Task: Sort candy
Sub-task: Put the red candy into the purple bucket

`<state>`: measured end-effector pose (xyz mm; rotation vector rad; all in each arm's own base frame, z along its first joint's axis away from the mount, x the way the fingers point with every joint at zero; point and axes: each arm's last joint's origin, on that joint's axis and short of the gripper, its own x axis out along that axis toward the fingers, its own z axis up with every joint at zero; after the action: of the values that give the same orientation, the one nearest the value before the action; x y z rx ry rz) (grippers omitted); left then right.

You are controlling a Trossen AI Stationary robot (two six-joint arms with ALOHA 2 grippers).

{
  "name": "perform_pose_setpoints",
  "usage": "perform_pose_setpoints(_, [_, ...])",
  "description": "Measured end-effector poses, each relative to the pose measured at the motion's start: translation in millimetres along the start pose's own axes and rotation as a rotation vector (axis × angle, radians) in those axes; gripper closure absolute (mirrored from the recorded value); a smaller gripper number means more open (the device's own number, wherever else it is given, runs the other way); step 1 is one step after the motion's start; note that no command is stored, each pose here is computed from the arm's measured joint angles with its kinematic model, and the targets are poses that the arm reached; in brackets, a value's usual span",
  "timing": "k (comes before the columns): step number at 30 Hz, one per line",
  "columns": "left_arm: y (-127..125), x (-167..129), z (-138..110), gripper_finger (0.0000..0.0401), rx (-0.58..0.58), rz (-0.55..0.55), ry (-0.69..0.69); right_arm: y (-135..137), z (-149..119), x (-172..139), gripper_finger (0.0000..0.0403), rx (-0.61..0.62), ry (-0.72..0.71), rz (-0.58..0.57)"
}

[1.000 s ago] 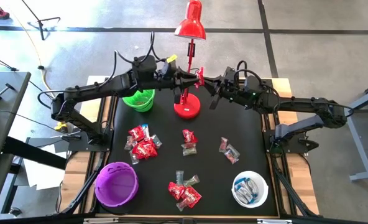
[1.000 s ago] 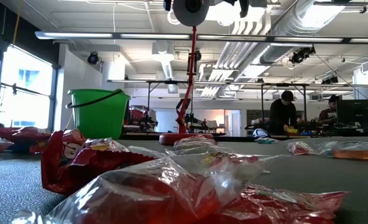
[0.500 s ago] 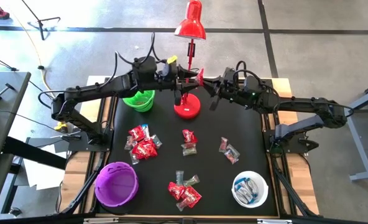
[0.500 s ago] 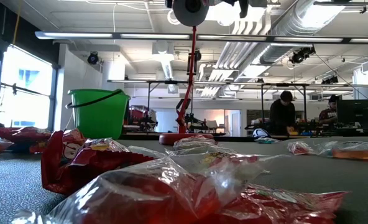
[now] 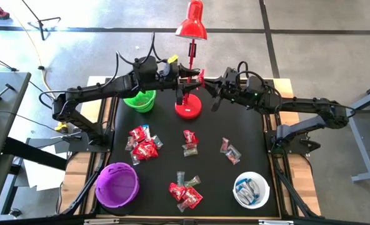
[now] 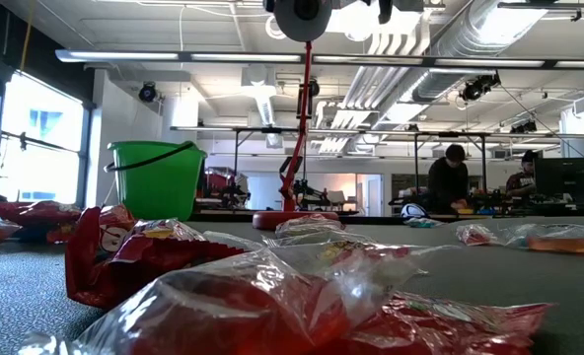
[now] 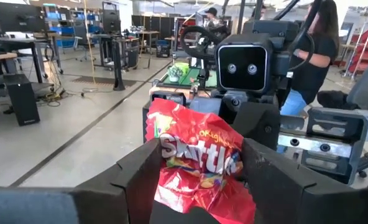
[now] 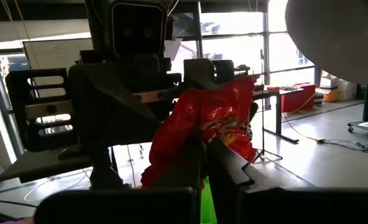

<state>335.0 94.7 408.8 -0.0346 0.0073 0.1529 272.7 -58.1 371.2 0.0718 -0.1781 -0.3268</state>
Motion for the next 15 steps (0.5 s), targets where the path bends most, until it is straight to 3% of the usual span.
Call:
perform_pose_setpoints(9, [0.6,12.3,-8.0,0.0198,-0.024,-0.004,-0.013,-0.3,-0.8,-0.1,0.0396,-0.001,0.008,-0.001])
perform_pose_setpoints(15, [-0.1,10.9,-6.8,0.0244,0.004,-0.014,-0.013,0.1,-1.5,-0.1,0.0396,-0.001,0.015,0.01])
